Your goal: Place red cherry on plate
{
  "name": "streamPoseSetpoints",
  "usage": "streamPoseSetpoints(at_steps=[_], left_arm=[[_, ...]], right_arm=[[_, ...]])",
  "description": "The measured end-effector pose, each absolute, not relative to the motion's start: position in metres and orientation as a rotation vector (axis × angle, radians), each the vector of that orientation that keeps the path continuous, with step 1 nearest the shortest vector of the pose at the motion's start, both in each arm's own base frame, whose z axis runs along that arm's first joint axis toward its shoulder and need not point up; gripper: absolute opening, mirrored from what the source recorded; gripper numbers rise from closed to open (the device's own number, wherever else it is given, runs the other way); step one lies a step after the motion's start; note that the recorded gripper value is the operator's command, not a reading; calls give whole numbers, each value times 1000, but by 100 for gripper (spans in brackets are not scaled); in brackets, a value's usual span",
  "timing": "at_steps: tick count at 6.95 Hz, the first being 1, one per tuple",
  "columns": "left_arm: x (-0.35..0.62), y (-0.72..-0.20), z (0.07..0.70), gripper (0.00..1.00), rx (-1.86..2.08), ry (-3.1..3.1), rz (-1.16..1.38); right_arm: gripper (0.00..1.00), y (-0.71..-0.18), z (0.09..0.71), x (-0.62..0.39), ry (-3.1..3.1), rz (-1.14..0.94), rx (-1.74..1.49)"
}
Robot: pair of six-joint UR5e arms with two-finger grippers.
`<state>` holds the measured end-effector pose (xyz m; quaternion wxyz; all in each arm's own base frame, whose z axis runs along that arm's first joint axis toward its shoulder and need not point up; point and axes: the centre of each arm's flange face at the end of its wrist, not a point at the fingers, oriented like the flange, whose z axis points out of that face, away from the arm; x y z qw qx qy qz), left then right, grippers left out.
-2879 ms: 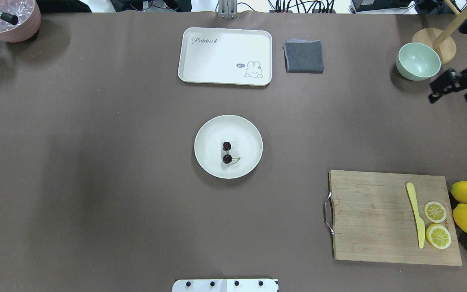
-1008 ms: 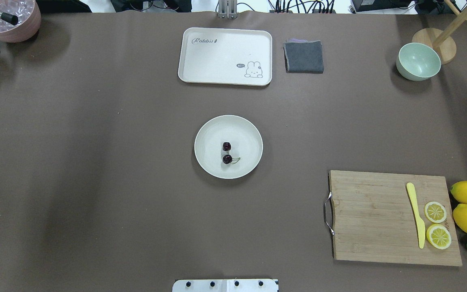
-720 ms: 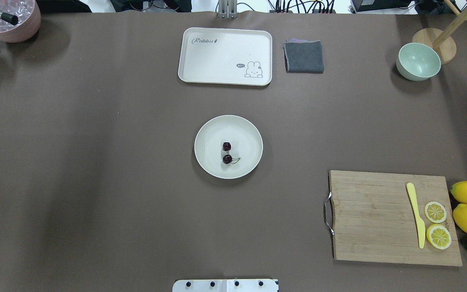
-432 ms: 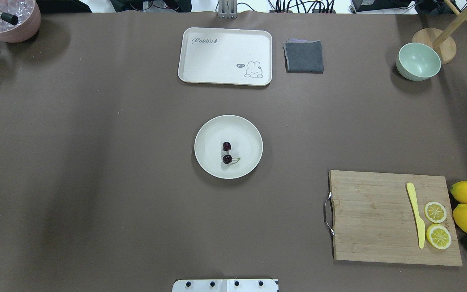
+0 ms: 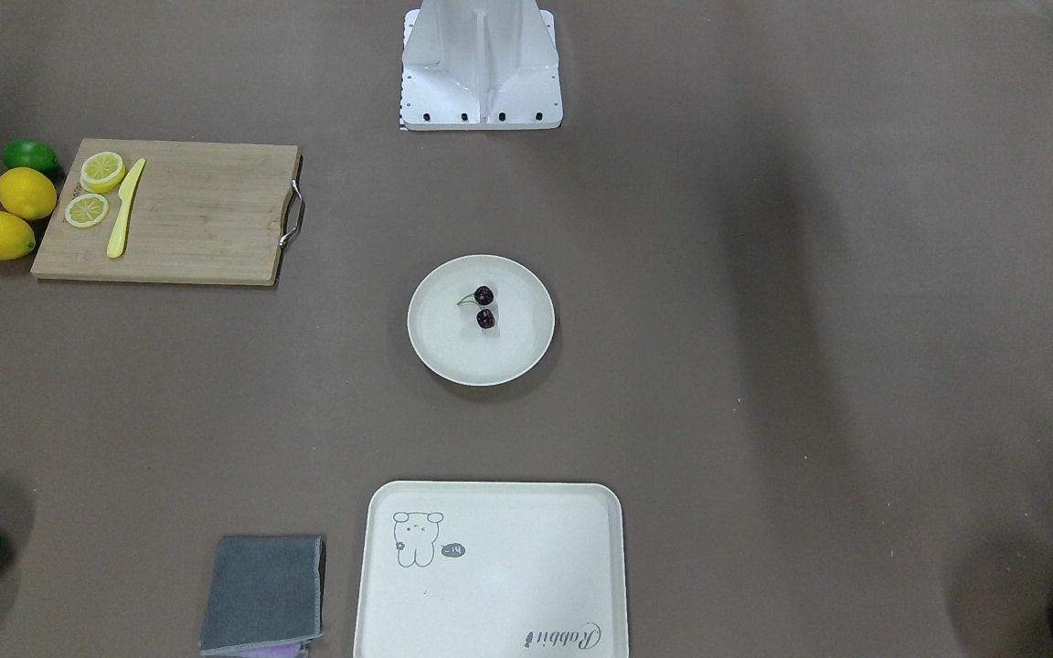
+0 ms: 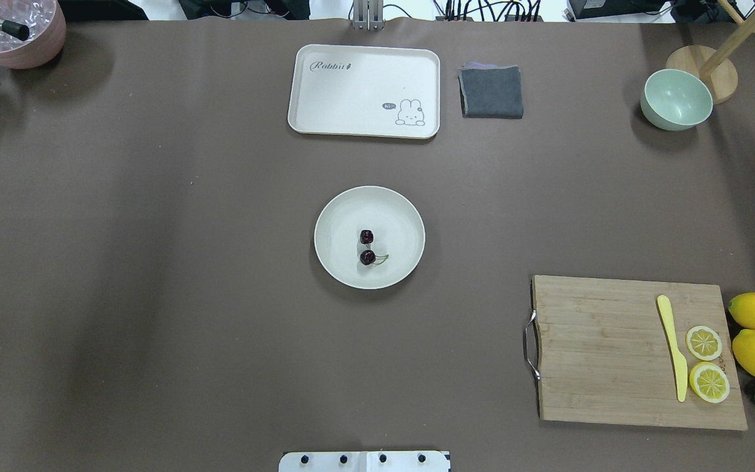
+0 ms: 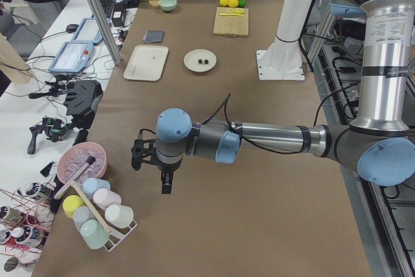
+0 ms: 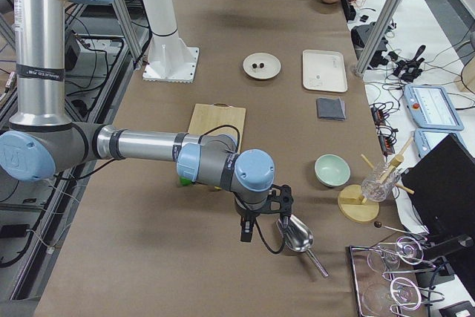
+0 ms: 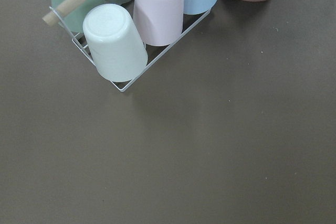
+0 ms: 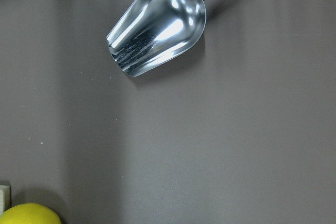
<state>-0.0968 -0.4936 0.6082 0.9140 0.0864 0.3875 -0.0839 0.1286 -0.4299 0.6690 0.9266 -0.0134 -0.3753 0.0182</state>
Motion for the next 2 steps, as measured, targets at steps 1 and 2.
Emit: streamPoseSetpoints(at_steps=[1,2], left_arm=[[-97,-494,609,99,177,797,-173],[-97,-494,609,99,177,797,-173]], right_arm=[[100,-429,669,128,-770,37,-28],[100,-429,670,128,-770,37,-29]])
